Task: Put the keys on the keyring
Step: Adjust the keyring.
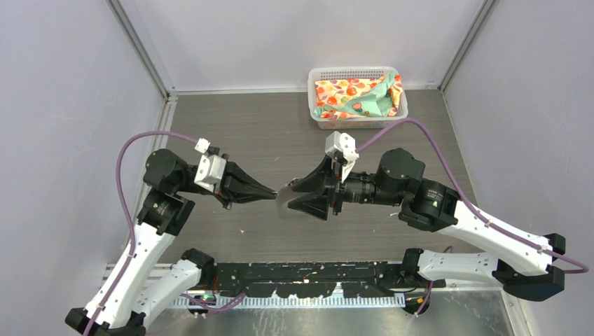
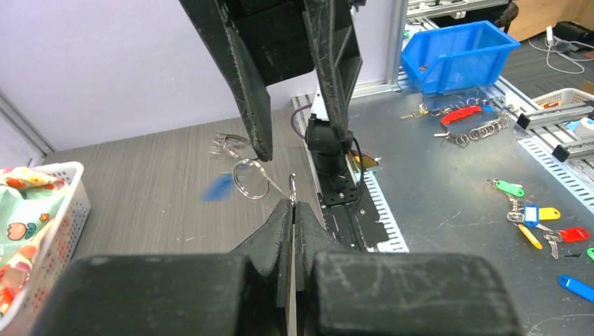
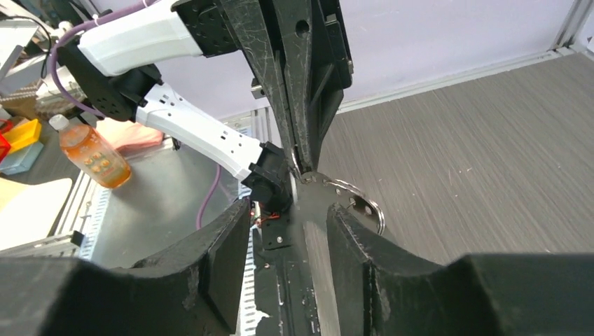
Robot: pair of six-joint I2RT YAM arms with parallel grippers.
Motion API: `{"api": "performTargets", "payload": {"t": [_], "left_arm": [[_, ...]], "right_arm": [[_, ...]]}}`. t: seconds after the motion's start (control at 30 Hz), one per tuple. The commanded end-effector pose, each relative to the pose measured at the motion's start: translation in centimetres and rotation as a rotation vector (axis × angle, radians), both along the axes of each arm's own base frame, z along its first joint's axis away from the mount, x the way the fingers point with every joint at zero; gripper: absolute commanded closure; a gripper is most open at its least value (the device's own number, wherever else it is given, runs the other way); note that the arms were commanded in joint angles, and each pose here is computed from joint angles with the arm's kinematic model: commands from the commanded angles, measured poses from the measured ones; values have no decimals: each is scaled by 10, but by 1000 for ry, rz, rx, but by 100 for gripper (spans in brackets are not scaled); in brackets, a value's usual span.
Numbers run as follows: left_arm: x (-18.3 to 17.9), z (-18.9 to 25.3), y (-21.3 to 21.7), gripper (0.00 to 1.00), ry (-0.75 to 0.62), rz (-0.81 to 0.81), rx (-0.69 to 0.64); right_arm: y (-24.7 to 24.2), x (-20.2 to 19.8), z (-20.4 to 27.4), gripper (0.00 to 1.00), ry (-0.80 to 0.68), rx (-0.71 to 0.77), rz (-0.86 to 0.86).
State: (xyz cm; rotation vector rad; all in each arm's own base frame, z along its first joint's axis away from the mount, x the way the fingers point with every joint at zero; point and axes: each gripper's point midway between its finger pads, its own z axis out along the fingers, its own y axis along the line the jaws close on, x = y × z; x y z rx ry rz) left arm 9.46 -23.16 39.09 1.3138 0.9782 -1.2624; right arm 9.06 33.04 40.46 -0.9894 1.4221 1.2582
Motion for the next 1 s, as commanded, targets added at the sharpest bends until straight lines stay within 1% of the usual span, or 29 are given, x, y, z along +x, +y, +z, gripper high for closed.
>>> {"api": "performTargets", "payload": {"t": [0.0,0.07,0.3,0.5,0.63,0.8,0.97], "left_arm": [[-15,18,5,100,-103,-41,-39],[-16,16,5,100,-145,-48,-45],[-17,13,8,100,-365,-28,-88],[-21,12,11,100,-475,-24,-102],[-23,7,13,100,-523,-30,-97],[-25,5,13,100,-562,-33,-100],[-24,8,13,100,-572,-33,-103]], "right_arm": [[-3,-4,24,51,-103,65,28],[-4,-3,24,52,-125,49,24],[-4,-3,22,53,-146,31,27],[1,-9,21,49,-164,22,61],[3,-11,20,47,-189,1,70],[5,-14,24,46,-233,-11,77],[13,-22,23,47,-269,-34,93]]}}
